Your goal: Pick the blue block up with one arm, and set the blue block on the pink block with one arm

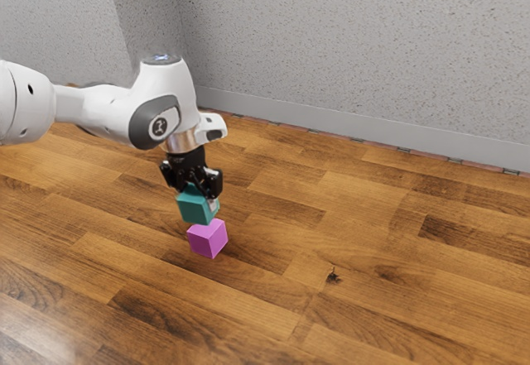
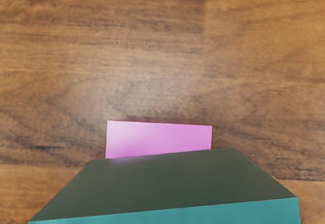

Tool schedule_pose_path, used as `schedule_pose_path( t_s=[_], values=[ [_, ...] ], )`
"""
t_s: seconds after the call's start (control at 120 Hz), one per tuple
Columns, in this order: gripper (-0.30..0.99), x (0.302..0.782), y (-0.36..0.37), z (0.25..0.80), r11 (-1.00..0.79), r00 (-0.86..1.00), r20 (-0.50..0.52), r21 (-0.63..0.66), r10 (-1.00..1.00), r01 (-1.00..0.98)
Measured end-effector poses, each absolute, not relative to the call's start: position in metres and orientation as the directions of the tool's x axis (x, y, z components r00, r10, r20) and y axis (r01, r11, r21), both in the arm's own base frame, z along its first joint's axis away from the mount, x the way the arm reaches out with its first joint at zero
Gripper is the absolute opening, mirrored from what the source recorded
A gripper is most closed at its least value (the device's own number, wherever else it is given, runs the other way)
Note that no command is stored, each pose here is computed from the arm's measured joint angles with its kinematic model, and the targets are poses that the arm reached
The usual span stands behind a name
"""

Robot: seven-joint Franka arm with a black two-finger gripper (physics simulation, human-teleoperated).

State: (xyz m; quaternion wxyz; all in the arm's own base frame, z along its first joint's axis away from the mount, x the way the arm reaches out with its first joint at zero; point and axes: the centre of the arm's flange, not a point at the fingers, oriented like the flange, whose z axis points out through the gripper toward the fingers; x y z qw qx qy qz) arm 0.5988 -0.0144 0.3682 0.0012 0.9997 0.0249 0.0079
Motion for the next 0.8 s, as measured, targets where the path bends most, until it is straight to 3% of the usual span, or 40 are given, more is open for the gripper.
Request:
schedule_pose_path(
  t_s=[0.225,0.8],
  values=[
    [0.33,0.608,0.001,0.343,-0.998,0.998,-0.008,0.01,0.055,0.055],
    [0.33,0.611,-0.004,0.342,-1.0,1.0,0.005,0.014,0.016,0.016]
  ],
)
